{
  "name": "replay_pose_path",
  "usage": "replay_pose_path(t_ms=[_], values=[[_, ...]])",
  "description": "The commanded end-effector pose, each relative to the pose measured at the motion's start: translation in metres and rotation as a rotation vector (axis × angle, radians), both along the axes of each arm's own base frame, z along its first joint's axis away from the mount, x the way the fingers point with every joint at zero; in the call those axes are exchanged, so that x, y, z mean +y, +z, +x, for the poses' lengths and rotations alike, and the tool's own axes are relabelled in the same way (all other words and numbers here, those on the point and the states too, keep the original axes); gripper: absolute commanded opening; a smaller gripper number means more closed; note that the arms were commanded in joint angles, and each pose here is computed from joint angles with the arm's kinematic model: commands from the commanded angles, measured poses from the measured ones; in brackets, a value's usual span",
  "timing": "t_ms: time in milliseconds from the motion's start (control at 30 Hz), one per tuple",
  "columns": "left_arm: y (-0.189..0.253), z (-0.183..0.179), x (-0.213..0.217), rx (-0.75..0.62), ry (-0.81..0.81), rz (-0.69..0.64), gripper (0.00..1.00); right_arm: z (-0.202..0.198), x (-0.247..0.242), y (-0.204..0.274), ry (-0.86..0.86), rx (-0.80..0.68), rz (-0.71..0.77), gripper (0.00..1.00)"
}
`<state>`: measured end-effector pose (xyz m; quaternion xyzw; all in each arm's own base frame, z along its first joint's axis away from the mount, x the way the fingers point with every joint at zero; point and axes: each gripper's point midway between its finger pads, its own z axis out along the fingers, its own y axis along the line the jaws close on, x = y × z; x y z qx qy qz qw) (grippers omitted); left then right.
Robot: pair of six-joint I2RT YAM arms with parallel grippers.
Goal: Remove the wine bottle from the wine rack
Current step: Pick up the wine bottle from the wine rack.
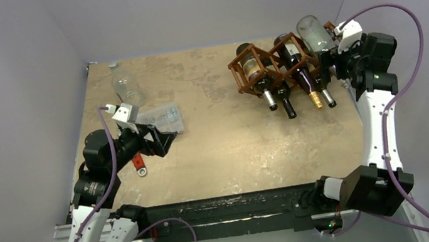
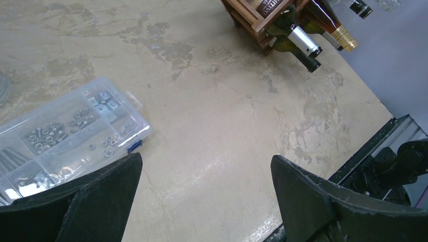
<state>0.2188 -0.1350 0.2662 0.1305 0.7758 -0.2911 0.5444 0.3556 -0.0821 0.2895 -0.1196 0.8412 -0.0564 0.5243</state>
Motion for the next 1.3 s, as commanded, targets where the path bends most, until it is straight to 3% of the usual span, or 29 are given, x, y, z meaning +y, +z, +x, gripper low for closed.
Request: replay_pose_path(t_ms=[0,200,767,1067,1267], values=[[0.005,0.000,-0.003,-0.019,-0.020,-0.002,1.00,0.011,-0.009,0.007,0.055,-0.030,-0.042,0.99],[0.004,0.000,-0.003,-0.018,-0.019,-0.002,1.00,0.015,-0.008,-0.003,0.142,0.022,-0.079,0.99],[0.005,-0.001,-0.004,-0.017,-0.026,-0.007,1.00,0.040,-0.011,-0.037,0.213,0.137,0.010,0.99],[0.005,-0.001,-0.004,-0.019,-0.026,-0.008,1.00,0.047,-0.027,-0.058,0.144,0.199,0.009,0.99],[0.006,-0.001,-0.004,-0.021,-0.026,-0.009,1.00,0.053,-0.035,-0.071,0.095,0.216,0.019,0.94]])
